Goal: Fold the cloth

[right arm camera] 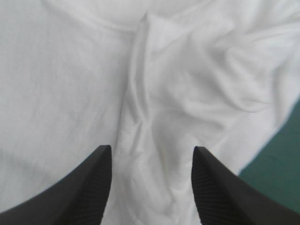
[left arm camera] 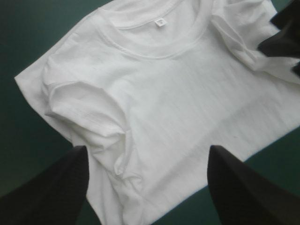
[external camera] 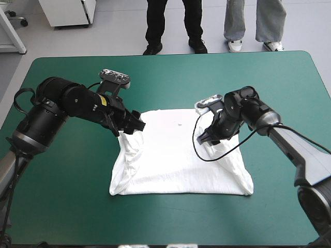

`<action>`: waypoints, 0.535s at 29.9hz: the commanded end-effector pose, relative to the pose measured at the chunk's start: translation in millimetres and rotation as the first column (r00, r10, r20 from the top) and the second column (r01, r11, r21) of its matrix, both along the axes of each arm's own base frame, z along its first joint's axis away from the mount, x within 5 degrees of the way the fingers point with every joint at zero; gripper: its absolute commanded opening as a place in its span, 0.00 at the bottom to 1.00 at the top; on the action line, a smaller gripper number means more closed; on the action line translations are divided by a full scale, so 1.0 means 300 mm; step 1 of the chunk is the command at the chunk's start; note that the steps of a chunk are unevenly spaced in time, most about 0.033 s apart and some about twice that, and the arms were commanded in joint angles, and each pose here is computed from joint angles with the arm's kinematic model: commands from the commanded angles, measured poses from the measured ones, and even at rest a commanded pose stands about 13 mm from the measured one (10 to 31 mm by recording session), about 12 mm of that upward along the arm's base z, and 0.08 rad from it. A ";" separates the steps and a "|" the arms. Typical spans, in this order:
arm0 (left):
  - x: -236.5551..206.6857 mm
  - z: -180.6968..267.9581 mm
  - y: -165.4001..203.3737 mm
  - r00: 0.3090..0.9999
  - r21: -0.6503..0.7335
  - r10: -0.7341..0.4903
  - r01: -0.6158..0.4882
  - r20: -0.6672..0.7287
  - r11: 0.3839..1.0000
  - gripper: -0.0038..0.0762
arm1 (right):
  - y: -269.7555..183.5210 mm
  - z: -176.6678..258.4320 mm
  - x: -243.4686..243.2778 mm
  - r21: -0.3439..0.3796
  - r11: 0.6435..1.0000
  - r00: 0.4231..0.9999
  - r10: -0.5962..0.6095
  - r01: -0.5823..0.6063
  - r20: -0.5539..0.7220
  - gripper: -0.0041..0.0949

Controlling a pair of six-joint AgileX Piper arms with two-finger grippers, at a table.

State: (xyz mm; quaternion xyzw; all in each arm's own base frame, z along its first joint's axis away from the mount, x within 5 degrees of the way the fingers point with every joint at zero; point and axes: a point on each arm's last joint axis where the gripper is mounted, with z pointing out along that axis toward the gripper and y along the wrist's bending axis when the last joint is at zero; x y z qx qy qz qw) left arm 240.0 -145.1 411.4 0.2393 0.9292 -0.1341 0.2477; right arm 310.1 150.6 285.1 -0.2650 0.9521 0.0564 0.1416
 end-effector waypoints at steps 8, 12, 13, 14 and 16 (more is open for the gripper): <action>-0.090 0.079 0.093 0.982 0.014 0.173 -0.174 0.077 0.985 0.68 | -0.182 0.417 -0.198 -0.008 0.982 0.909 -0.174 0.191 0.379 0.56; -0.121 -0.012 0.085 0.980 0.062 0.199 -0.198 0.000 0.978 0.68 | -0.228 0.484 -0.288 0.033 0.975 0.881 -0.212 0.218 0.423 0.56; -0.131 -0.037 0.079 0.979 0.075 0.201 -0.199 -0.023 0.977 0.68 | -0.236 0.498 -0.305 0.044 0.974 0.874 -0.219 0.222 0.434 0.56; -0.138 -0.073 0.070 0.977 0.094 0.206 -0.201 -0.057 0.975 0.69 | -0.244 0.509 -0.321 0.056 0.972 0.868 -0.227 0.226 0.442 0.56; -0.152 -0.140 0.054 0.970 0.126 0.215 -0.201 -0.111 0.972 0.68 | -0.264 0.525 -0.360 0.081 0.967 0.852 -0.251 0.241 0.460 0.56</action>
